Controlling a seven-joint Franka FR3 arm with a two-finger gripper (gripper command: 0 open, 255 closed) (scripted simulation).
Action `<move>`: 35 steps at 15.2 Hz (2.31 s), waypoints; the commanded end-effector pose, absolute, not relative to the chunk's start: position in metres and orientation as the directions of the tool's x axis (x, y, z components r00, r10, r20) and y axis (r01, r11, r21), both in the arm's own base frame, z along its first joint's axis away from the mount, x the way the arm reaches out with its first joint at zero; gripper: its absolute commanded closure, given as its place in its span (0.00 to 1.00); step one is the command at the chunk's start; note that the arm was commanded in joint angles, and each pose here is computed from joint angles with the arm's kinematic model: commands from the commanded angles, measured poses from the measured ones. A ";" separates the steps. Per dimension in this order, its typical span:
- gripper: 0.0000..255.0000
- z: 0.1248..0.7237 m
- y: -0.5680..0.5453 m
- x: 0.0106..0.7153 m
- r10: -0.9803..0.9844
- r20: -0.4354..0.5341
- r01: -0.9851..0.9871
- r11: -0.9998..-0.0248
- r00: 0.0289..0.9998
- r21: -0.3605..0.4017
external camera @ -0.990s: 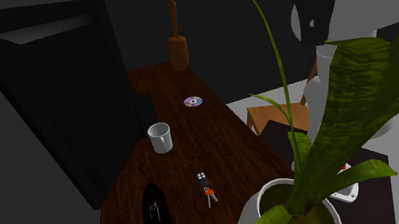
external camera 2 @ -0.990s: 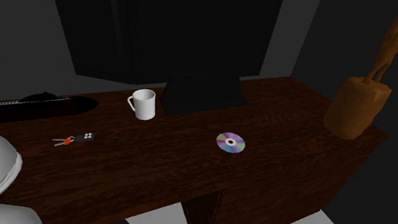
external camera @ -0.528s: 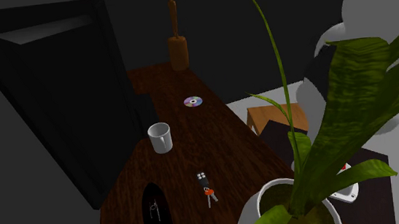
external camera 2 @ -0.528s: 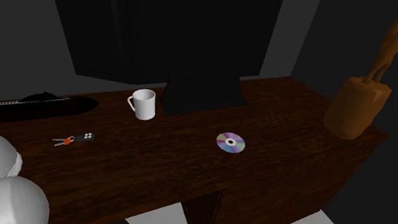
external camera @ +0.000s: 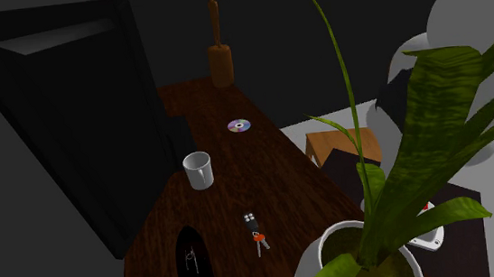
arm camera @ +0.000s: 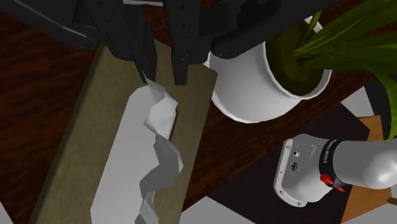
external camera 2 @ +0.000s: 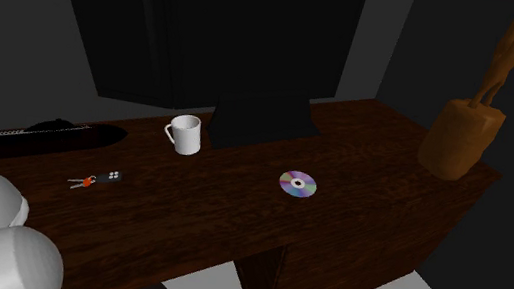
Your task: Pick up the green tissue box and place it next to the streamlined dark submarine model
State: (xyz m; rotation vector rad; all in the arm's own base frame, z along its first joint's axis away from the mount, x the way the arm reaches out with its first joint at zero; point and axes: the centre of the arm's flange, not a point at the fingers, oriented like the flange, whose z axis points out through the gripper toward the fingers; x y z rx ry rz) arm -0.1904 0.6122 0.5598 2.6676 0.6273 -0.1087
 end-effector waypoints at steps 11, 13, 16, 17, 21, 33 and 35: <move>1.00 0.496 0.613 -0.191 0.412 -0.163 0.443 -0.821 0.896 0.360; 1.00 0.485 0.613 -0.191 0.412 -0.163 0.443 -0.821 0.896 0.360; 1.00 0.469 0.613 -0.191 0.412 -0.163 0.443 -0.821 0.896 0.360; 1.00 0.464 0.613 -0.191 0.412 -0.163 0.443 -0.821 0.896 0.360; 1.00 0.443 0.613 -0.191 0.412 -0.163 0.443 -0.821 0.896 0.360; 1.00 0.380 0.613 -0.191 0.412 -0.163 0.443 -0.821 0.896 0.360; 1.00 0.373 0.613 -0.191 0.412 -0.163 0.443 -0.821 0.896 0.360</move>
